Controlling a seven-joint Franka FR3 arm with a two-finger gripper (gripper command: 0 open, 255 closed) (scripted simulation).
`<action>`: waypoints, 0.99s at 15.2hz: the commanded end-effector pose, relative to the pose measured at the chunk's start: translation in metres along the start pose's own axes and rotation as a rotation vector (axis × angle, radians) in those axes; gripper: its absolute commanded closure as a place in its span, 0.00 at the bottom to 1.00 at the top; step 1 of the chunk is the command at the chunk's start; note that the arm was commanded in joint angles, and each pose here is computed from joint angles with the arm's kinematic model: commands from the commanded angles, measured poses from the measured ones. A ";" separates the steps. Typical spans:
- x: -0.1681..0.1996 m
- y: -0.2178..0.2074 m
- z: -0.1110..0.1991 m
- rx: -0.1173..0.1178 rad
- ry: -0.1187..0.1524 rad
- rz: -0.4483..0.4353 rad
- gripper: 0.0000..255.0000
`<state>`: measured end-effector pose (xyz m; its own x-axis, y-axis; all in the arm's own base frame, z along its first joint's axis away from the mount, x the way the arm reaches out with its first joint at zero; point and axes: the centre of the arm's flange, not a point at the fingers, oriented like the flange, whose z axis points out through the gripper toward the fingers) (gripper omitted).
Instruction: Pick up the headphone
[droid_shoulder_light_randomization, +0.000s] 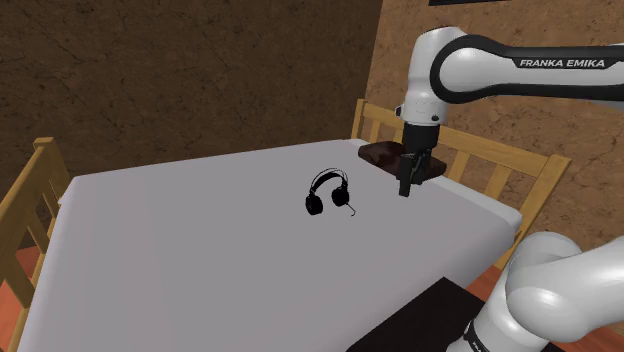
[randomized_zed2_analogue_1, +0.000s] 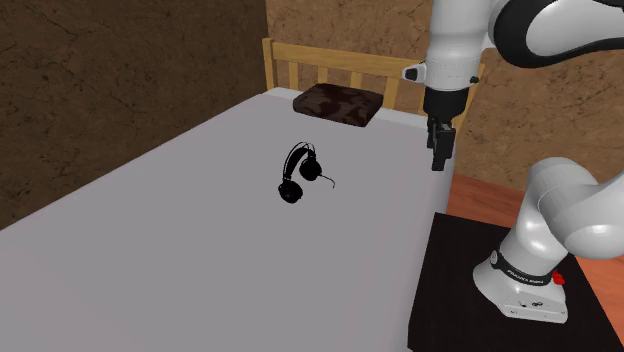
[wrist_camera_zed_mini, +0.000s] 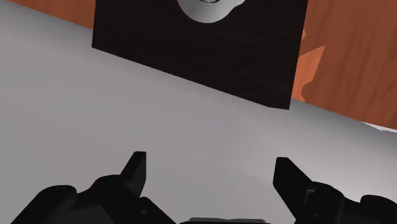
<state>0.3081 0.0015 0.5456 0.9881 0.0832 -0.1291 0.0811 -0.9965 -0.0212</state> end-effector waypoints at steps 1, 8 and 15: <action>0.000 0.000 0.000 0.000 0.000 0.000 0.00; 0.059 0.017 0.053 -0.019 0.095 0.044 0.00; 0.122 0.037 0.099 -0.039 0.189 0.088 0.00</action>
<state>0.4106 -0.0198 0.4421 0.9991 0.0018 0.0430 0.0010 -0.9998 0.0180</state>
